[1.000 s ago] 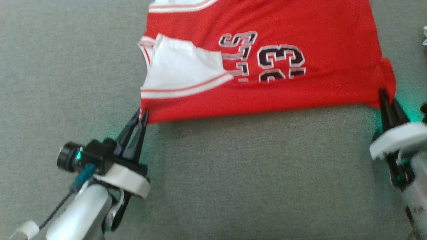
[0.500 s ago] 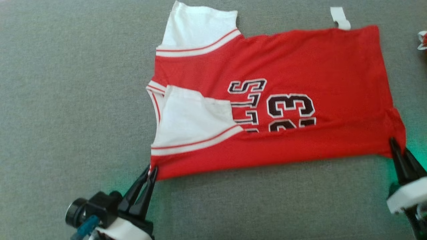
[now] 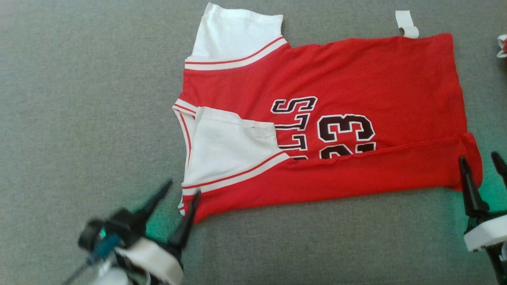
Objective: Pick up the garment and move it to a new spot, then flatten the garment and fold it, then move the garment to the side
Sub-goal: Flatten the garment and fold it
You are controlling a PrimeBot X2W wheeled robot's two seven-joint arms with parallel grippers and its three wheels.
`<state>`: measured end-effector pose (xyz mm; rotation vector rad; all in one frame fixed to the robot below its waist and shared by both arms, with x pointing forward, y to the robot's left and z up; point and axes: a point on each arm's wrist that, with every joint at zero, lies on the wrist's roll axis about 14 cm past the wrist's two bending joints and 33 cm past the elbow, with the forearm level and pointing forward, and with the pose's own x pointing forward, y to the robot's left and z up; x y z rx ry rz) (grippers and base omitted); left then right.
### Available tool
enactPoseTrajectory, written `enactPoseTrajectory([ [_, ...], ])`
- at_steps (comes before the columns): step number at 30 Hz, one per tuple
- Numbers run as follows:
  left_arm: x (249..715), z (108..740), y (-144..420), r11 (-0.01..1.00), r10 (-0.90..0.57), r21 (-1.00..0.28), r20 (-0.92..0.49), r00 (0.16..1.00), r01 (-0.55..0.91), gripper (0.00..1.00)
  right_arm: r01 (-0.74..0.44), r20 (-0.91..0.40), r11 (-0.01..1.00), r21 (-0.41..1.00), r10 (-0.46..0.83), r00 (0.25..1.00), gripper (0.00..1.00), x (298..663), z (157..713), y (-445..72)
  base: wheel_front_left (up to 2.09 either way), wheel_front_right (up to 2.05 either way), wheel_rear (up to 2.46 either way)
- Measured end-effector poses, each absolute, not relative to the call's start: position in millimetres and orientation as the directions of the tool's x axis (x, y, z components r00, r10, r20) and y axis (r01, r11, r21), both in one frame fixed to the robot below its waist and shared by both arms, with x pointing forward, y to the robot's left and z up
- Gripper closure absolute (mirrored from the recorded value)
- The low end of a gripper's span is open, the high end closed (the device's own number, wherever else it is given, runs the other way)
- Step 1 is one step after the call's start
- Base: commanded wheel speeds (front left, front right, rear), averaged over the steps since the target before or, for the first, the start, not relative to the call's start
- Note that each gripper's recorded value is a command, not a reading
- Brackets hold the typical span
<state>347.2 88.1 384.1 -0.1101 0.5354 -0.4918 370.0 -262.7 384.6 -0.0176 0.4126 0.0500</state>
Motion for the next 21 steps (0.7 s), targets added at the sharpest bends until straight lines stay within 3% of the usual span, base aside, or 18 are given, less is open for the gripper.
enactPoseTrajectory([
  [7, 450.3, 448.7, 94.8, 0.864, -0.500, -0.098, -0.267, 0.824, 0.493, 0.00, -0.089, -0.364, 0.995, -0.045, 0.066, 0.929, 0.00, 386.7, 394.9, -253.1, 0.00, 0.00, 0.00],
  [11, 515.3, 491.1, 79.1, 0.810, -0.571, 0.003, -0.220, 0.791, 0.586, 0.00, -0.123, -0.346, 0.991, -0.047, 0.100, 0.933, 0.00, 401.3, 400.5, -242.1, 0.00, 0.00, 0.00],
  [15, 559.4, 491.1, 65.8, 0.767, -0.603, 0.017, -0.327, 0.728, 0.642, 0.00, -0.131, -0.330, 0.989, -0.073, 0.100, 0.939, 0.00, 411.0, 407.6, -245.1, 0.00, 0.00, 0.00],
  [21, 590.8, 443.6, 51.4, 0.753, -0.560, -0.069, -0.590, 0.582, 0.655, 0.00, -0.103, -0.361, 0.990, -0.097, 0.062, 0.930, 0.00, 403.5, 401.7, -258.9, 0.00, 0.00, 0.00],
])
